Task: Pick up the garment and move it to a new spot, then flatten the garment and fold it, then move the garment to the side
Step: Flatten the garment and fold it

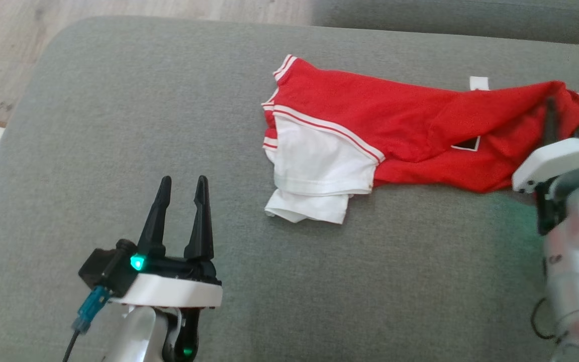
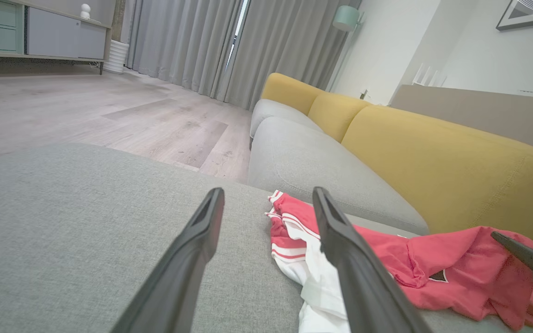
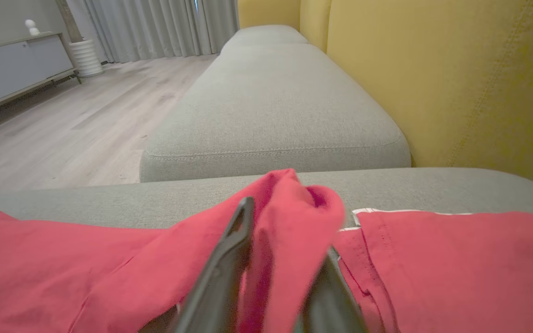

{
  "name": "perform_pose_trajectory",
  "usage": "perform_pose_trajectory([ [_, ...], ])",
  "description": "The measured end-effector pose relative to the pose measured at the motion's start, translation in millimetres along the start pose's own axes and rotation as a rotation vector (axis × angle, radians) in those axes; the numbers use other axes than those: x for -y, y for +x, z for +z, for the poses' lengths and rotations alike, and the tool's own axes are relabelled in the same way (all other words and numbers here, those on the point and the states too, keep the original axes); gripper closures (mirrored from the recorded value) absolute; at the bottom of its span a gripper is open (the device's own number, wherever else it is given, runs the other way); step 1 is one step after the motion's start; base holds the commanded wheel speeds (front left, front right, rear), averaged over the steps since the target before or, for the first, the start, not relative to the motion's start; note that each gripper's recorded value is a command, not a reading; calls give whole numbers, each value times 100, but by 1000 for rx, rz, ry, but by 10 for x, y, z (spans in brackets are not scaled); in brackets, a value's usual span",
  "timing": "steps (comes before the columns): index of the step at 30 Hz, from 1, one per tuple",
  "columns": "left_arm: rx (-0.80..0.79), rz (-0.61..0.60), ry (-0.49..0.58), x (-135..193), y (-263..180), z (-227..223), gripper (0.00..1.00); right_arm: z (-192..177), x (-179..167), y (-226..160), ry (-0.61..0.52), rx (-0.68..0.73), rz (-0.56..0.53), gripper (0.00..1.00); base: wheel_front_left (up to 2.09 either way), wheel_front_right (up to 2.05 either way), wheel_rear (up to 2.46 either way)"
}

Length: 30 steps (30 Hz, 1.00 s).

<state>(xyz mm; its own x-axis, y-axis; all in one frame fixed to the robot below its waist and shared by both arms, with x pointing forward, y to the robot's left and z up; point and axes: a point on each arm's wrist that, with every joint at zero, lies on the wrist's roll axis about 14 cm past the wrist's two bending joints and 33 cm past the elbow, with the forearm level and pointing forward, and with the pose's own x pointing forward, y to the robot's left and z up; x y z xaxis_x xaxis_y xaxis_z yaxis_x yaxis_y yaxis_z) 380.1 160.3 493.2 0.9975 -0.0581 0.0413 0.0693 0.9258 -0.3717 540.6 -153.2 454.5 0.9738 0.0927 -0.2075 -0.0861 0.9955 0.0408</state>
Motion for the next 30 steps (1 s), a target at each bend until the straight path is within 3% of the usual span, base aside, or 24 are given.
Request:
perform_pose_trajectory([
  [5, -10, -24, -1, 69, 55, -43, 0, 177, -181, -36, -47, 78, 41, 0, 0, 0, 0],
  [10, -6, -67, -3, 199, 141, -46, 0, 839, -589, -281, -49, 340, 173, 0, 0, 0, 0],
  [13, -11, -86, -7, 259, 174, -67, 0, 716, -762, -598, -5, 361, 242, 0, 0, 0, 0],
  [15, -16, -108, -4, 326, 206, -90, 0, 426, -828, -965, 32, 323, 272, 0, 0, 0, 0],
  [17, -16, -111, -4, 334, 216, -93, 0, 352, -828, -1066, 46, 310, 273, 0, 0, 0, 0],
  [26, -15, -107, 4, 302, 205, -88, 0, 246, -938, -1153, 53, 286, 306, 0, 0, 0, 0],
  [30, -16, -95, 7, 261, 175, -83, 0, 227, -1175, -1139, 5, 283, 376, 0, 0, 0, 0],
])
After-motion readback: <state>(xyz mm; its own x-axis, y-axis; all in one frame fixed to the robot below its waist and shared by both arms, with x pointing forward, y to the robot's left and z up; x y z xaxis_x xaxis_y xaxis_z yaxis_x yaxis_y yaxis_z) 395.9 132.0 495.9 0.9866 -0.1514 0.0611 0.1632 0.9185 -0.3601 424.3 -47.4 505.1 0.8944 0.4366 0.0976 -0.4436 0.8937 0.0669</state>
